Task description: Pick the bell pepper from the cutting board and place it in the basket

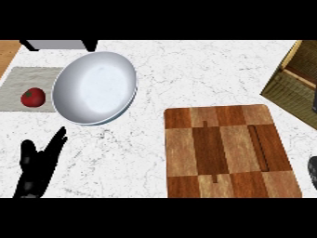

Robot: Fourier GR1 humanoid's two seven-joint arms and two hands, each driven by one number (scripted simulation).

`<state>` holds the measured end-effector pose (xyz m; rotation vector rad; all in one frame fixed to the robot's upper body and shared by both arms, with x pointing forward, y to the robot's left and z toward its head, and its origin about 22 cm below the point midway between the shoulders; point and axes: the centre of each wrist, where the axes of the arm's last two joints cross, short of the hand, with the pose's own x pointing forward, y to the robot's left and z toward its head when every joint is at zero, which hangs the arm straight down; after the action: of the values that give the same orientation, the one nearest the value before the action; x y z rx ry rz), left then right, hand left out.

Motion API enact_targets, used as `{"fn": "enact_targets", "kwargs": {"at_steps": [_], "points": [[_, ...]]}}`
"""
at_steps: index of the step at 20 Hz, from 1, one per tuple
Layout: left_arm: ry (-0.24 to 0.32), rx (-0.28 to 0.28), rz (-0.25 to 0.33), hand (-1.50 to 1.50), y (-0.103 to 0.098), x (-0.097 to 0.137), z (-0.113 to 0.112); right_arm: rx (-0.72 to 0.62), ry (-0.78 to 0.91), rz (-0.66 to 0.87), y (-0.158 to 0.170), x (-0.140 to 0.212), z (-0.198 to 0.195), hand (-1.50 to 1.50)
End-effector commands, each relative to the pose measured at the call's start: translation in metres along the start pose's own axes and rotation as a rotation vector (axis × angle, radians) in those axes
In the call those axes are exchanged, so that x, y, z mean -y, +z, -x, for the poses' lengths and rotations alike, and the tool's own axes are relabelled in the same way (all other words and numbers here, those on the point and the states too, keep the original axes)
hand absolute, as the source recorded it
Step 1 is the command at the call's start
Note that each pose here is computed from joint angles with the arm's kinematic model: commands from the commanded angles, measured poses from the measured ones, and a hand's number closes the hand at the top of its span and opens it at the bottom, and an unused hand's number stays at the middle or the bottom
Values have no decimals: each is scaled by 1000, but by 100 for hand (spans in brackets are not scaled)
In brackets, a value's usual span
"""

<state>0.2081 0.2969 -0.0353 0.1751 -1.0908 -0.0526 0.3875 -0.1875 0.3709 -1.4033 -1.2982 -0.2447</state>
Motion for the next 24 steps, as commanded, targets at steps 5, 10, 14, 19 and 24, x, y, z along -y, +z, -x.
{"fn": "enact_targets", "kwargs": {"at_steps": [5,10,14,19,24], "points": [[18,-78,38,0,7,-10,22,-144,50,21,-51,5,14,150],[6,-81,0,0,-3,14,25,-133,104,0,-89,18,39,150],[34,-78,6,0,9,-2,24,-143,101,-2,-110,12,71,150],[15,-75,45,0,4,4,16,-200,-24,12,-121,-11,103,150],[21,-70,10,0,5,-10,31,-239,-130,-14,-127,-14,136,150]]}}
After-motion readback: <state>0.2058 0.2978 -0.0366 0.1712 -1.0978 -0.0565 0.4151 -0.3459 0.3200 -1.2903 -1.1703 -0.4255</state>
